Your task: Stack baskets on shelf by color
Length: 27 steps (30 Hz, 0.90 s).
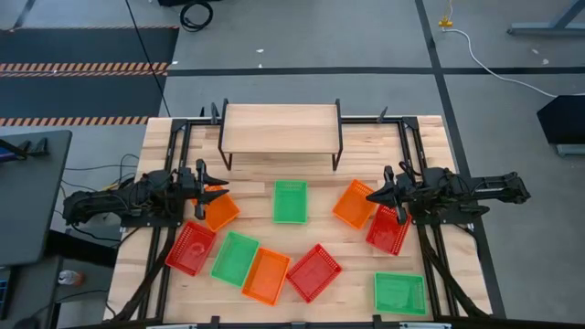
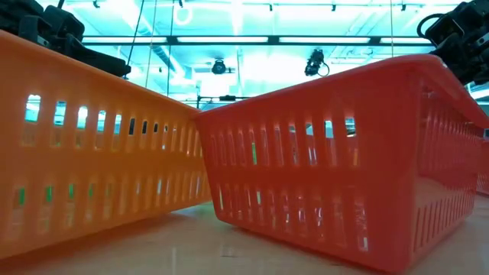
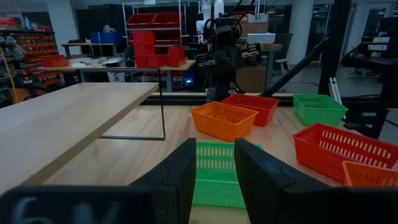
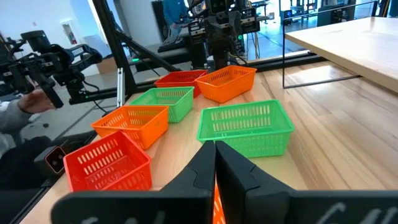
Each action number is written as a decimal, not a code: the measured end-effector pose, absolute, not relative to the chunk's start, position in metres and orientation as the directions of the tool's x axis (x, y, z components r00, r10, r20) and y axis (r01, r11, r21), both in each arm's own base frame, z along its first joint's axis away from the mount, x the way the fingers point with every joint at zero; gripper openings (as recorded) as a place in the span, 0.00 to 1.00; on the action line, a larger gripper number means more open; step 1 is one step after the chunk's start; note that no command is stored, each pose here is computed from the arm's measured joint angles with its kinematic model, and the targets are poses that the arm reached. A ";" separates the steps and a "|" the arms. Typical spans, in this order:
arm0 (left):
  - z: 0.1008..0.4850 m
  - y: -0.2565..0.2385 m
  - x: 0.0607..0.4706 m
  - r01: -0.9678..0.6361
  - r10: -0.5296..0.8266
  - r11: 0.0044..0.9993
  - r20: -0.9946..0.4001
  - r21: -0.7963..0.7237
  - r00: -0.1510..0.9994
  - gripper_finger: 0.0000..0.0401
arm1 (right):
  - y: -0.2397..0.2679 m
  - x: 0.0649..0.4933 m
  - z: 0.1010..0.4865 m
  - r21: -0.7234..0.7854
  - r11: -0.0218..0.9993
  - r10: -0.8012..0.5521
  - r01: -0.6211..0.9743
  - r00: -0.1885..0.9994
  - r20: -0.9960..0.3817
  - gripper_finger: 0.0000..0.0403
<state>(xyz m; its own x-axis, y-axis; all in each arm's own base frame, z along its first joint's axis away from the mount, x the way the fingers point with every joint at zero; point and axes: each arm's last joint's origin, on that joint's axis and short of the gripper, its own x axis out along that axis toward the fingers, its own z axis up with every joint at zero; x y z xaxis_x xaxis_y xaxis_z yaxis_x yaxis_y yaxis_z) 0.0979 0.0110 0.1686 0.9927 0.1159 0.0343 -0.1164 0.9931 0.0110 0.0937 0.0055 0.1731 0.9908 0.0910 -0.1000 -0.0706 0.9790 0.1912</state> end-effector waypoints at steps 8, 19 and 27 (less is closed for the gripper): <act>0.169 0.011 0.098 -0.116 0.116 0.993 0.035 0.011 0.993 0.29 | 0.006 0.094 0.173 0.191 0.979 0.091 -0.070 0.991 -0.100 0.04; 0.171 0.011 0.098 -0.114 0.115 0.993 0.059 -0.033 0.992 0.29 | 0.006 0.094 0.173 0.191 0.979 0.091 -0.070 0.991 -0.100 0.04; 0.180 0.011 0.097 -0.066 0.104 0.970 0.153 -0.233 0.983 0.29 | 0.006 0.094 0.174 0.191 0.979 0.091 -0.072 0.992 -0.091 0.04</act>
